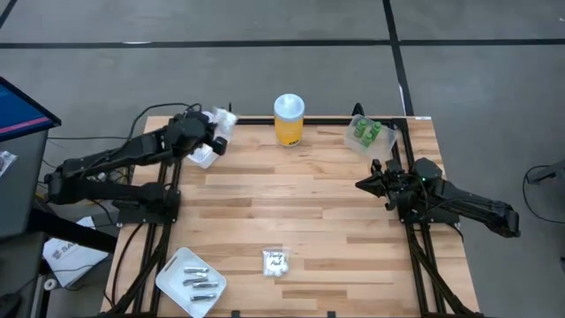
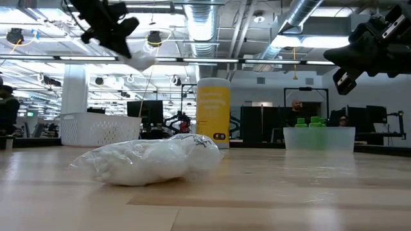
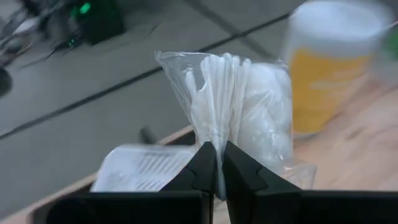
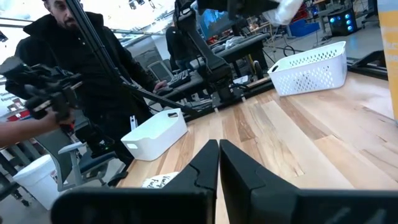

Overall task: Pick & Place Travel size toiletries
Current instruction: Put the white cotton pack into the white basket

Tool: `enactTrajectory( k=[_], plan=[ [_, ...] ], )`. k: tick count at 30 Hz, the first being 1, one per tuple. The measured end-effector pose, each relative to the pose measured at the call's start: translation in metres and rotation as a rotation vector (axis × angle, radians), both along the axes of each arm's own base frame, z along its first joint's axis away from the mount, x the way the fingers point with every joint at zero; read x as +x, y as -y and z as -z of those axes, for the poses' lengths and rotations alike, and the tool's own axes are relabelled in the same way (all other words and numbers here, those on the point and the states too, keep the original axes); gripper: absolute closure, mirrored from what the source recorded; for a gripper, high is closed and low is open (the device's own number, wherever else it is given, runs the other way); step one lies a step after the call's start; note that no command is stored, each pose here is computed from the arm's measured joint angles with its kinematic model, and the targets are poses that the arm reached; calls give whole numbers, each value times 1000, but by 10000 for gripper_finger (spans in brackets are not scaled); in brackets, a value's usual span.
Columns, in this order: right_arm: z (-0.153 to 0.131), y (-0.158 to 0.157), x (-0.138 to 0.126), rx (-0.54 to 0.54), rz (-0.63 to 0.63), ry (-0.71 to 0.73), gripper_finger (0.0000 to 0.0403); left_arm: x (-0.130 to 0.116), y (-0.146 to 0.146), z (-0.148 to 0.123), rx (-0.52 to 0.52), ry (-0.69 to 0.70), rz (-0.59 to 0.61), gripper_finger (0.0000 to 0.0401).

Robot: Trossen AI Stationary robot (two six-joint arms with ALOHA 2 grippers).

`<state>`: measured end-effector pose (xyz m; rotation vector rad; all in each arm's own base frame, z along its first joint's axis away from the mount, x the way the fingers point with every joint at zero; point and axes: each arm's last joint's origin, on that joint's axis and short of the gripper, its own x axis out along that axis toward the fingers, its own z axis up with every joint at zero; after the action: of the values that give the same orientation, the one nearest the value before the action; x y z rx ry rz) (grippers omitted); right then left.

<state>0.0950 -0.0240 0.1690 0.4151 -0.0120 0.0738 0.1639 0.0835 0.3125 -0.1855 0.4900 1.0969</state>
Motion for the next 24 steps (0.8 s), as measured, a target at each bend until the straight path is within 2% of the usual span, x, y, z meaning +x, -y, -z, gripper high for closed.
enactTrajectory(
  k=[6,11,19,24],
  plan=[
    [0,0,0,0,0,0,394,-20,-16,9,-68,-100,-146,394],
    [0,0,0,0,0,0,394,-29,-25,25,-106,-107,-237,394],
    [0,0,0,0,0,0,394,-40,-30,68,-238,-116,-330,393],
    [0,0,0,0,0,0,394,-44,-29,83,-270,-135,-356,382]
  ],
)
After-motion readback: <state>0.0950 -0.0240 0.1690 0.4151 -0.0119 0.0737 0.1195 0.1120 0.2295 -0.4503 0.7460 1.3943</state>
